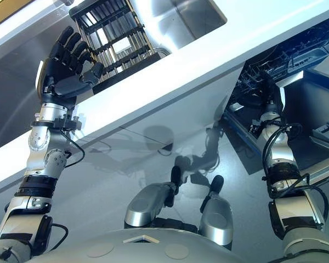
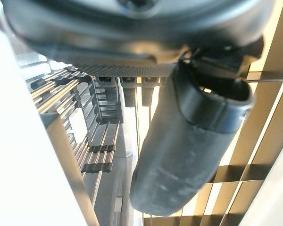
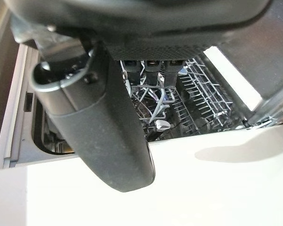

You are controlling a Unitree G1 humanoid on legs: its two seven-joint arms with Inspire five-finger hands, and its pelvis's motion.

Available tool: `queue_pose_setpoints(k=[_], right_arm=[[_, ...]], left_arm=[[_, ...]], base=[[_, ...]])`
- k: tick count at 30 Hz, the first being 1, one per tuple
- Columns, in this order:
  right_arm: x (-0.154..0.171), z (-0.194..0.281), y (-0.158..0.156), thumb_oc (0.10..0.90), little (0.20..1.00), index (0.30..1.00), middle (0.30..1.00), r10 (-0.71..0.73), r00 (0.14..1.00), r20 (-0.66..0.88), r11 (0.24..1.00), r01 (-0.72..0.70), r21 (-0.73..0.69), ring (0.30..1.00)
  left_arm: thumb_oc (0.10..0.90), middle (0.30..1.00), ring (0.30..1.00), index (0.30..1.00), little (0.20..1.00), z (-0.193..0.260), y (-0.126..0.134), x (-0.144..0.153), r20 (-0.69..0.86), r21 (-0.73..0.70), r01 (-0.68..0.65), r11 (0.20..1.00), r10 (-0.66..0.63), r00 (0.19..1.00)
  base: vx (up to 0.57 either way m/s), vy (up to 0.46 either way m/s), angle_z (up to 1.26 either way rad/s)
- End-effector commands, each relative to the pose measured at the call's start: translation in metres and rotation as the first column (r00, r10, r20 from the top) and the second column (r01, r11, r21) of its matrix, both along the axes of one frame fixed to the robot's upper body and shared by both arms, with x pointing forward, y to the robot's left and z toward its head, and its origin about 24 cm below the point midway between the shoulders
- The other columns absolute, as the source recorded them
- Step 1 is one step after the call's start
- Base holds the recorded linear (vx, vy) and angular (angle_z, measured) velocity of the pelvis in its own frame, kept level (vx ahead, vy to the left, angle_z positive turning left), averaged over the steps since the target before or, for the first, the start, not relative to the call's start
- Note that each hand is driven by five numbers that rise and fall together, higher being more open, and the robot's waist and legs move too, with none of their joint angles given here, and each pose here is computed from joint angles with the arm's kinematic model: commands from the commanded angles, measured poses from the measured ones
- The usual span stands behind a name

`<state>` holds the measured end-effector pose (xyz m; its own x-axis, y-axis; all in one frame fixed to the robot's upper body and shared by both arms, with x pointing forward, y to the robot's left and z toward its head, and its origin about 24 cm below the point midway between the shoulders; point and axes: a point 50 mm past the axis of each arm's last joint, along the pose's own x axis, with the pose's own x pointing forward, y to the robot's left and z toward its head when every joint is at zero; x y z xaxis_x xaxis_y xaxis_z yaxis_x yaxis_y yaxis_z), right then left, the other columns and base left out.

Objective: Pick up plates and place into dishwasher.

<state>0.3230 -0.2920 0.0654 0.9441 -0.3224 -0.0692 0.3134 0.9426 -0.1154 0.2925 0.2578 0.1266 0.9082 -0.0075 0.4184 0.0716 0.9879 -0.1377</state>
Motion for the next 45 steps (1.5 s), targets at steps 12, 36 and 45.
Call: queue_pose_setpoints(k=[12, 36, 45], right_arm=[[-0.058, -0.049, 0.015, 0.8, 0.9, 0.9, 0.9, -0.03, 0.997, 0.07, 0.979, 0.015, 0.204, 0.9], [-0.084, -0.008, -0.042, 0.8, 0.9, 0.9, 0.9, -0.215, 0.899, 0.381, 0.948, 0.099, 0.302, 0.9], [-0.109, -0.015, -0.1, 0.8, 0.9, 0.9, 0.9, -0.458, 0.847, 0.27, 0.861, 0.347, 0.372, 0.9]], left_arm=[[0.8, 0.9, 0.9, 0.9, 0.9, -0.026, 0.016, -0.037, -0.024, -0.06, -0.131, 0.99, 0.13, 0.991], [0.8, 0.9, 0.9, 0.9, 0.9, -0.019, 0.039, -0.031, -0.061, -0.003, -0.218, 0.976, 0.217, 0.974], [0.8, 0.9, 0.9, 0.9, 0.9, -0.013, 0.043, -0.013, -0.073, 0.029, -0.297, 0.955, 0.298, 0.952]], base=[[-0.02, 0.015, -0.1], [0.0, -0.066, -0.1], [-0.04, -0.156, -0.08]])
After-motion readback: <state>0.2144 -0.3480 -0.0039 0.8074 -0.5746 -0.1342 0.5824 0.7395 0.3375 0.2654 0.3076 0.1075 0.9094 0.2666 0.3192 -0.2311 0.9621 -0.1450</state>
